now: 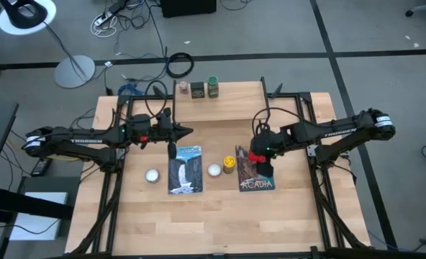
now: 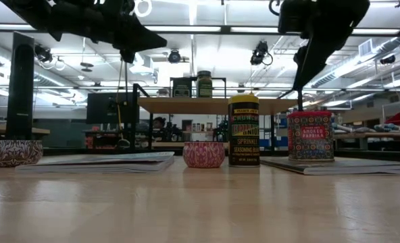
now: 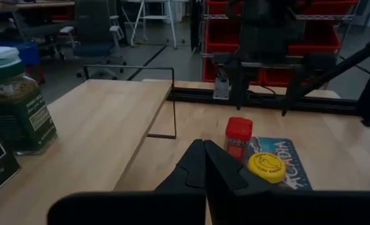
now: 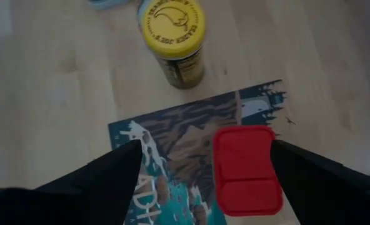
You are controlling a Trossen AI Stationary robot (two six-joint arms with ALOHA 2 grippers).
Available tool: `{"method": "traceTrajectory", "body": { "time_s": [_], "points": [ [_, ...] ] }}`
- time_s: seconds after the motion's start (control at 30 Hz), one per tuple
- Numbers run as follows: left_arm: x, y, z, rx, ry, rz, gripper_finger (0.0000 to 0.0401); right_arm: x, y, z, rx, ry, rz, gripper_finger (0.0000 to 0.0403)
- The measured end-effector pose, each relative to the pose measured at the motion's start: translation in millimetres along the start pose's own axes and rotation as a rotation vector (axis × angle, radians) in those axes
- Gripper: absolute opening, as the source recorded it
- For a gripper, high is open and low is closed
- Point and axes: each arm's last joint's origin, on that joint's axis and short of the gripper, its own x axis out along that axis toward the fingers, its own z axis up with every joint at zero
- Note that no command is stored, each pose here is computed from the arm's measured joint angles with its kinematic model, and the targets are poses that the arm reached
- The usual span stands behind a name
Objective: Shelf spices
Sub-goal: Put the yellow spice on the shelf
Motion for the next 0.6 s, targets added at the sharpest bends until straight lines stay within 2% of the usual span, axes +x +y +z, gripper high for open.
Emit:
{"method": "traceTrajectory", "body": {
  "time_s": [0.3, 0.4, 0.6],
  "points": [
    [-1, 0, -2, 0.024, 0.019, 0.0, 0.0001, 1, -5, -1, -0.031, 0.019, -0.049, 0.035],
    [-1, 0, -1, 0.028, 0.018, 0.0, 0.0001, 1, -5, 3, -0.063, -0.031, -0.064, 0.0349],
    [-5, 0, 2, 0.028, 0.007, 0.008, 0.0001, 0, -5, 18, -0.089, -0.165, -0.01, 0.0337]
  ]
}}
